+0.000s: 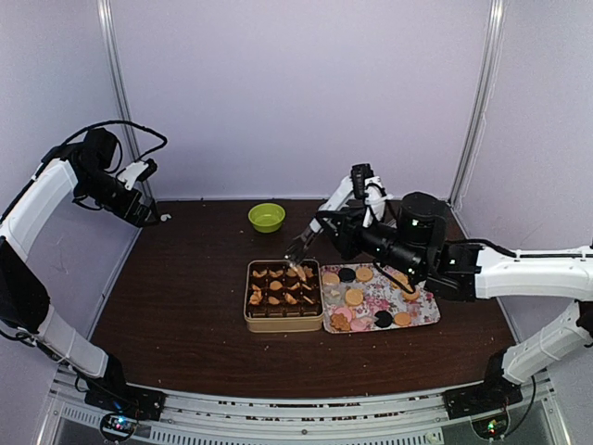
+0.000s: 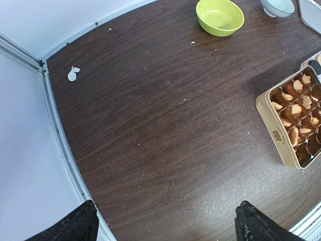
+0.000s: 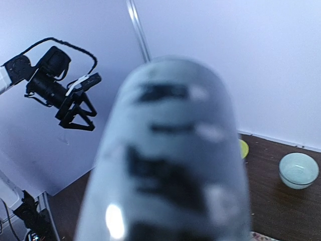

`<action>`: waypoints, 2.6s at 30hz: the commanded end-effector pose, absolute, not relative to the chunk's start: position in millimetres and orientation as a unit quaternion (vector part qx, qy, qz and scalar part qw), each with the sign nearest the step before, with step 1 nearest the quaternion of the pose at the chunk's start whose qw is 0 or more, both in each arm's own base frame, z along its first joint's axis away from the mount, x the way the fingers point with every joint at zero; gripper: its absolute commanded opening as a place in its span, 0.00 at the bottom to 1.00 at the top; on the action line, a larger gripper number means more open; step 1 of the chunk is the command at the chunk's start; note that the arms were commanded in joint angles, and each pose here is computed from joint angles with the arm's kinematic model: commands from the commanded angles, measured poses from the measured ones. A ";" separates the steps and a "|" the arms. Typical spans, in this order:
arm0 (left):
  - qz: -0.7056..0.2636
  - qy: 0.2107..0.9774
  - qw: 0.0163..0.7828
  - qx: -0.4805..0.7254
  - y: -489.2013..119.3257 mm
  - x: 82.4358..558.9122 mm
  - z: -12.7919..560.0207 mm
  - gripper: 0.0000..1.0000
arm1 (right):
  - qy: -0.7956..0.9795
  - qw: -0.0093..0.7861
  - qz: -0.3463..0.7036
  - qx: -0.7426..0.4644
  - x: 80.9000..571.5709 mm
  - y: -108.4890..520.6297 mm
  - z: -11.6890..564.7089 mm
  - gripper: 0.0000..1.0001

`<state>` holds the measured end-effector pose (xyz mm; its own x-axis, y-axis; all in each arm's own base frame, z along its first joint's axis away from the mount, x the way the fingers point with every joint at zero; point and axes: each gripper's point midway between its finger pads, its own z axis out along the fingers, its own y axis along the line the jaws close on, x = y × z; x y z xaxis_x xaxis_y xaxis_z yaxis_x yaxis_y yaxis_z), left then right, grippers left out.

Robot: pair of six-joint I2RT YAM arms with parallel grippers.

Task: Pack the cookies
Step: Place the fake cookies in the empty pocket of the box.

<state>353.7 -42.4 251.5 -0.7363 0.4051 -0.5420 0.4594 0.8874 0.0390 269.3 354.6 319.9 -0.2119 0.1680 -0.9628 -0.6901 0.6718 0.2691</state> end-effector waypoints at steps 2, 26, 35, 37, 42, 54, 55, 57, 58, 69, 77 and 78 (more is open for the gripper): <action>-0.043 0.928 0.281 0.241 -43.2 351.6 250.8 0.98 | 0.644 0.547 0.476 -0.244 242.5 424.4 333.4 0.01; -0.031 0.926 0.283 0.247 -39.8 349.4 252.5 0.98 | 0.640 0.522 0.483 -0.290 255.7 476.0 280.2 0.00; -0.030 0.926 0.284 0.248 -39.8 349.1 254.0 0.98 | 0.651 0.532 0.460 -0.285 266.6 467.0 251.7 0.00; -0.031 0.926 0.284 0.248 -39.9 348.9 254.2 0.98 | 0.652 0.536 0.455 -0.283 268.0 463.8 248.7 0.00; -0.033 0.925 0.286 0.248 -40.8 349.4 255.5 0.98 | 0.658 0.539 0.442 -0.284 270.9 460.1 240.5 0.00; -0.032 0.925 0.287 0.248 -40.7 348.2 257.3 0.98 | 0.666 0.532 0.443 -0.278 269.7 451.9 234.5 0.17; -0.032 0.925 0.287 0.247 -40.5 348.0 257.7 0.98 | 0.668 0.531 0.442 -0.277 269.6 450.1 235.3 0.25; -0.034 0.925 0.287 0.248 -41.1 347.7 257.4 0.98 | 0.666 0.534 0.443 -0.272 268.8 444.8 241.5 0.37; -0.034 0.925 0.287 0.248 -41.2 347.9 257.1 0.98 | 0.665 0.536 0.445 -0.270 268.8 442.7 244.8 0.39; -0.037 0.925 0.287 0.247 -42.1 347.8 257.3 0.98 | 0.663 0.541 0.454 -0.249 275.8 427.9 265.9 0.38; -0.036 0.924 0.288 0.248 -41.8 347.8 257.7 0.98 | 0.678 0.531 0.440 -0.257 276.4 427.9 251.2 0.33; -0.036 0.924 0.287 0.248 -41.8 347.6 257.6 0.98 | 0.681 0.532 0.434 -0.256 277.1 426.1 249.5 0.31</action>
